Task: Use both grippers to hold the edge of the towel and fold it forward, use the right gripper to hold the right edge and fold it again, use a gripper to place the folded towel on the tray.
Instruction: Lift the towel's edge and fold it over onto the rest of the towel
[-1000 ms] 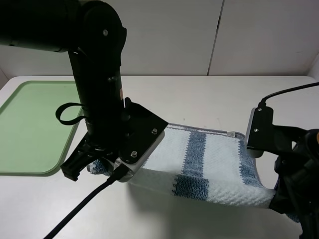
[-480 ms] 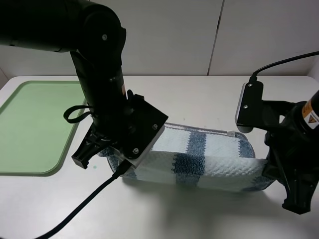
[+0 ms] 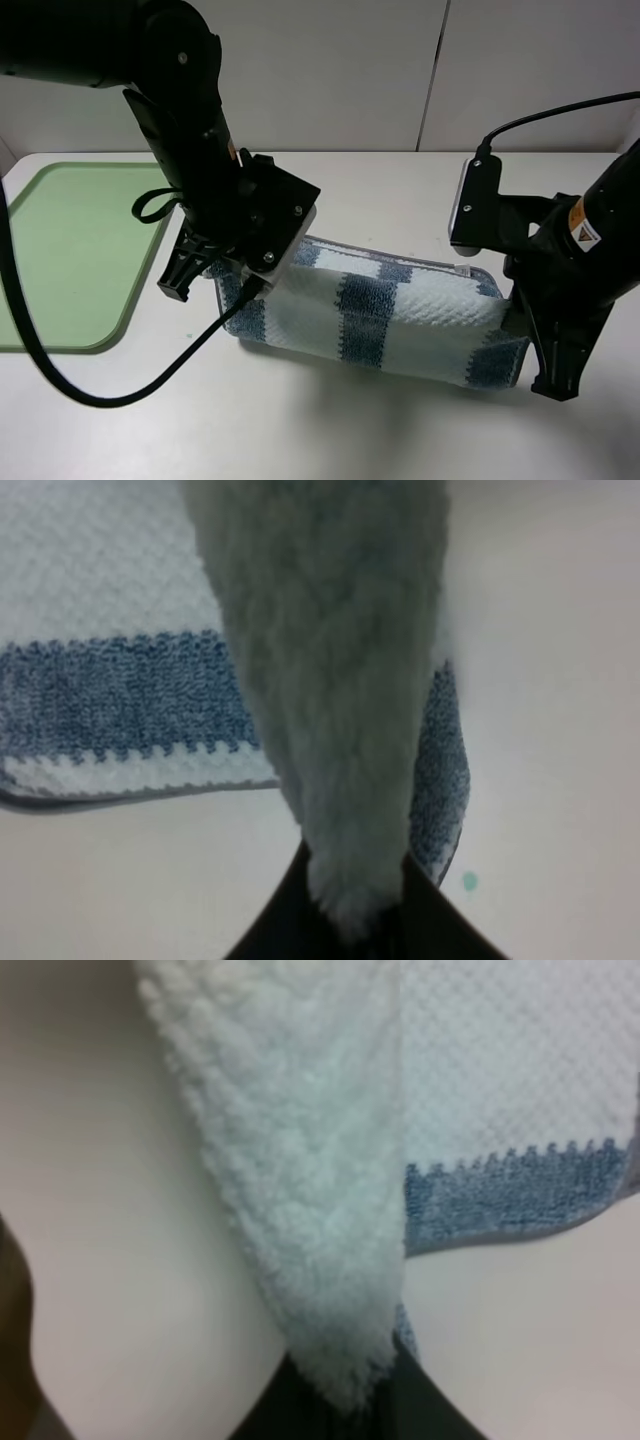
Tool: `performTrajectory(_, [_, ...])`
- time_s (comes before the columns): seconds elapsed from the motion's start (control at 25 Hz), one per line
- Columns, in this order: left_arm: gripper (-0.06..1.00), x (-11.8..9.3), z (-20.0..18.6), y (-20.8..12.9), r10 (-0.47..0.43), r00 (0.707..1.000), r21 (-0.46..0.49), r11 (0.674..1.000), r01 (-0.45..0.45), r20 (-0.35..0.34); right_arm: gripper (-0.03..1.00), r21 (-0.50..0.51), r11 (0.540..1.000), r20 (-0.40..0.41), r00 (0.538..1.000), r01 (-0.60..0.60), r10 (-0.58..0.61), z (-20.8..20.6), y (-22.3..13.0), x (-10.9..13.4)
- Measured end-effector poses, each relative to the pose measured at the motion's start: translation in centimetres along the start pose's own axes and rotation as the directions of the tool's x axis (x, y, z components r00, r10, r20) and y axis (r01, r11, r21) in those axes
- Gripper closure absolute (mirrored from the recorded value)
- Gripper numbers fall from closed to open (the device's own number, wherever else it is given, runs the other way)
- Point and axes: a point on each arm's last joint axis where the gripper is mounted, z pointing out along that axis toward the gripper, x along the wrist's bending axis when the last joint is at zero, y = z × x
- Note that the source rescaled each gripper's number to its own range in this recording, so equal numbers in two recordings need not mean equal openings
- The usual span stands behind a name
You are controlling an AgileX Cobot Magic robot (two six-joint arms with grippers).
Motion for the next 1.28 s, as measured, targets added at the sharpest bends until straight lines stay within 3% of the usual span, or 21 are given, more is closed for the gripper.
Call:
performTrajectory(0.44, [0.94,0.7,1.9,-0.3,0.001,1.000,0.009,1.000,-0.001,0.005,0.97,-0.021,1.000,0.049,0.999,0.023,-0.022,-0.1,2.5,-1.6])
performTrajectory(0.76, [0.94,2.0,2.1,-0.6,-0.008,0.994,-0.013,1.000,0.007,-0.109,0.97,0.010,0.998,0.081,0.995,0.064,-0.064,1.3,3.3,-2.3])
performTrajectory(0.96, [0.94,2.7,3.2,-1.7,-0.042,0.992,-0.012,0.999,0.040,-0.119,0.97,-0.020,0.997,0.108,0.992,0.073,-0.071,1.4,3.7,-2.6])
performTrajectory(1.12, [0.94,3.1,3.8,-1.7,-0.042,0.990,-0.018,0.999,0.040,-0.137,0.97,-0.027,0.999,0.122,0.992,0.022,-0.019,1.5,3.2,-3.7])
performTrajectory(1.28, [0.94,3.7,3.8,-1.6,-0.046,0.978,-0.039,0.998,0.039,-0.202,0.97,-0.046,0.999,0.136,0.990,-0.015,0.021,1.6,2.8,-4.6])
